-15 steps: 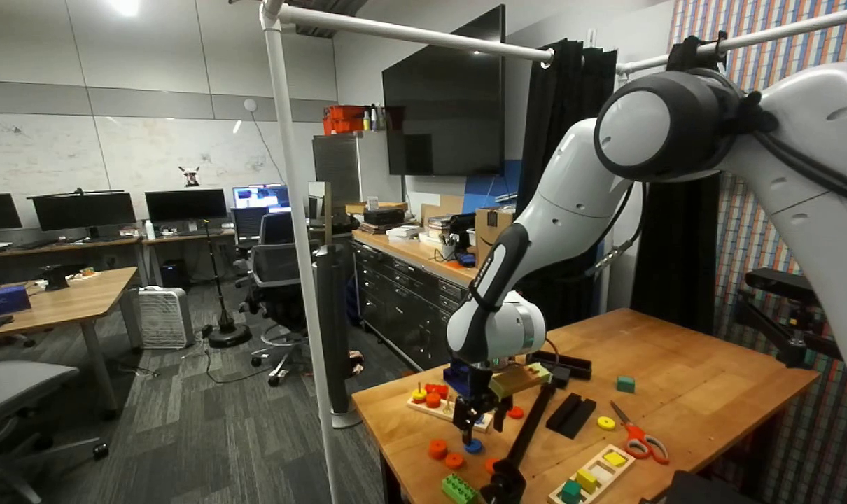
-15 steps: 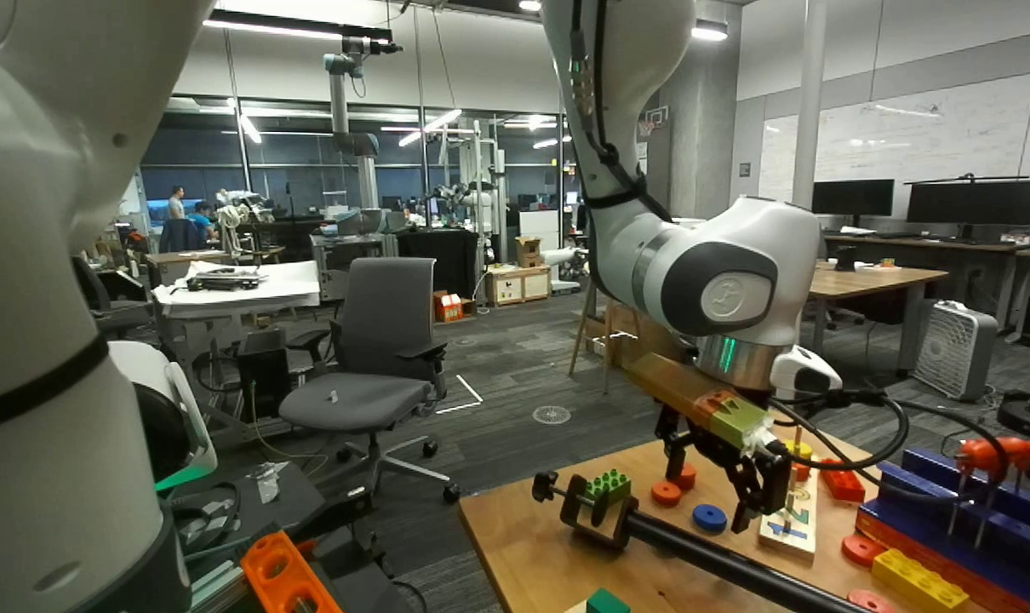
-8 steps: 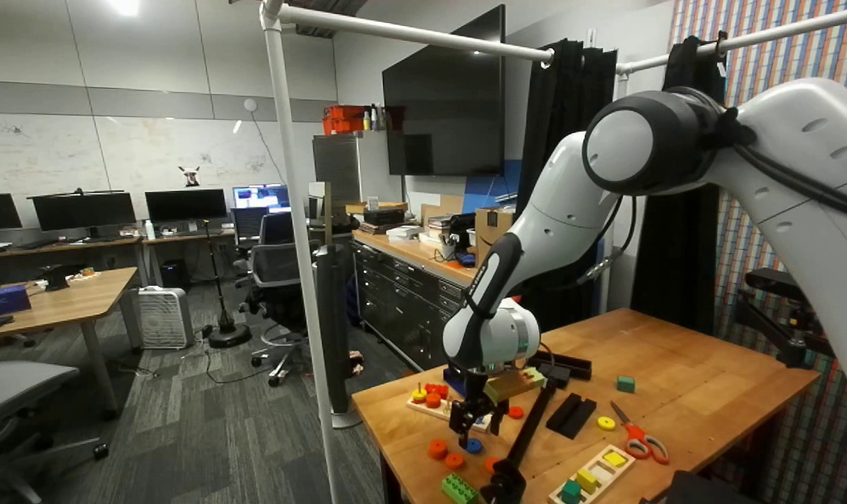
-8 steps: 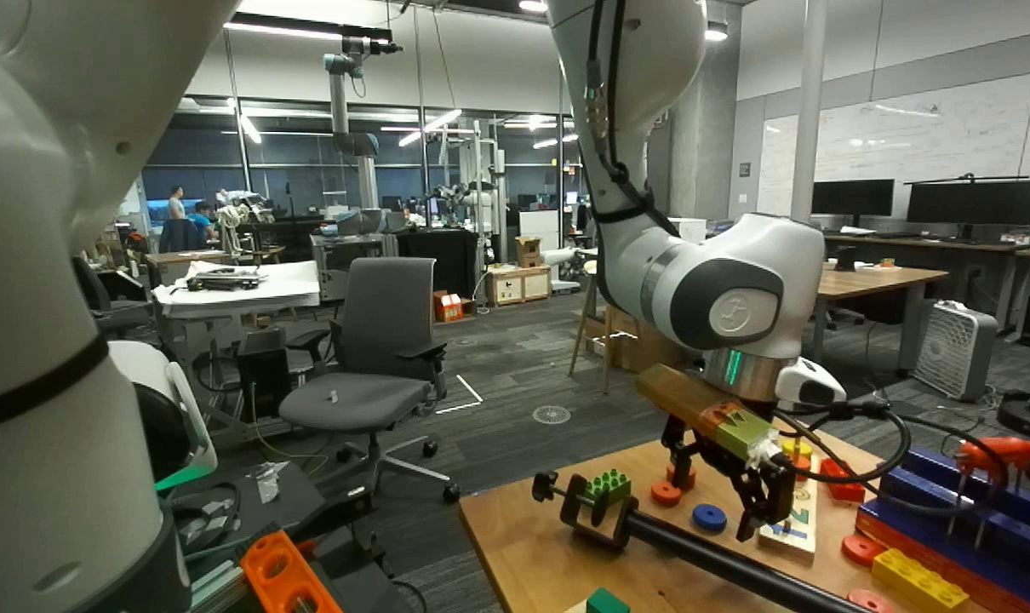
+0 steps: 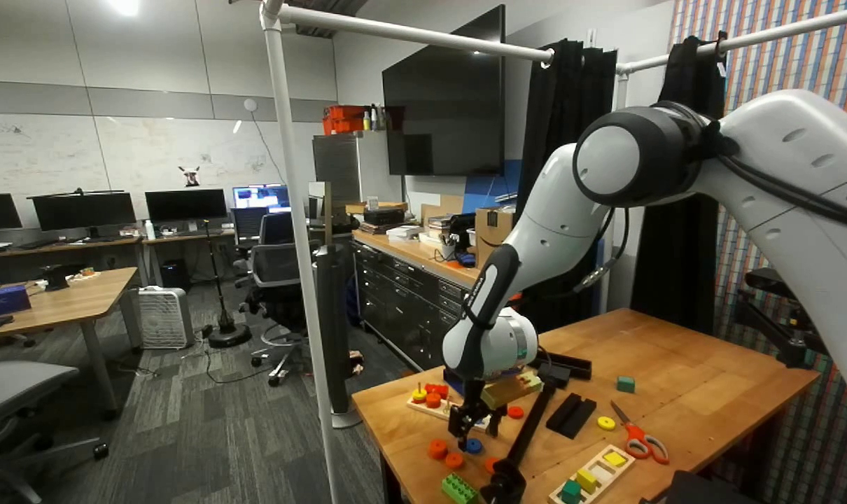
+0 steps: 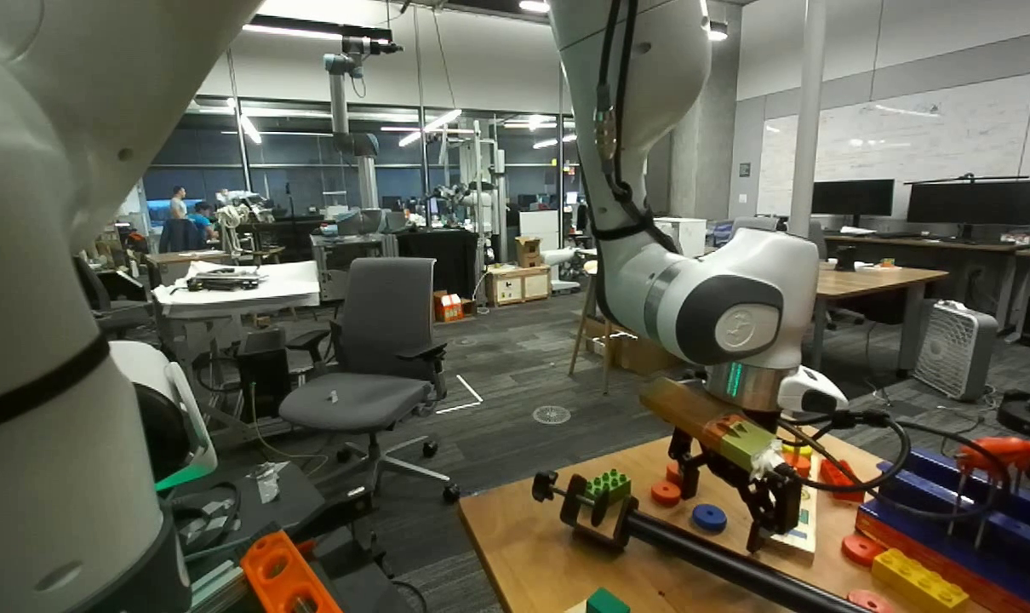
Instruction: Put the blue circle on the wooden object.
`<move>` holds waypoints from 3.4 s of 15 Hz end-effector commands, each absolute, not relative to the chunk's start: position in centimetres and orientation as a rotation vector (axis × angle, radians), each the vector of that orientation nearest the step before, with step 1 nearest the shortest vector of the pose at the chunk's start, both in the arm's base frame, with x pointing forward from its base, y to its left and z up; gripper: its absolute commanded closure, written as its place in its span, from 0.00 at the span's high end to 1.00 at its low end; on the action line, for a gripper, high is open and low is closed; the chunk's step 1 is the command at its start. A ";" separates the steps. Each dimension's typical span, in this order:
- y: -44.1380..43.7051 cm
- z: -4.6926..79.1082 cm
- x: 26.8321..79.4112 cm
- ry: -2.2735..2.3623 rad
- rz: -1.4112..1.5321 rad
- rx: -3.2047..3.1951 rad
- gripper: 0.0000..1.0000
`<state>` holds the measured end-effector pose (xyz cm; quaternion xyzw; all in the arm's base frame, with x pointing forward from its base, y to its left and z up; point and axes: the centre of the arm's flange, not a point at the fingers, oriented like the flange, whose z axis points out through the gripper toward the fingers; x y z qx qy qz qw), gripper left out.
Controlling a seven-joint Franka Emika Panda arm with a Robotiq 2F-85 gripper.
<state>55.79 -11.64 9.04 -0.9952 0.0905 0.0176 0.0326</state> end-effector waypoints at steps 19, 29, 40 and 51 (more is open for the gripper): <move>-11.0 9.8 57.4 0.301 -0.040 -3.145 0.19; -9.7 18.8 59.4 0.330 -0.256 -3.257 0.19; -11.3 17.5 60.5 0.390 -0.190 -3.288 0.19; -13.6 14.7 63.0 0.436 -0.088 -3.279 0.19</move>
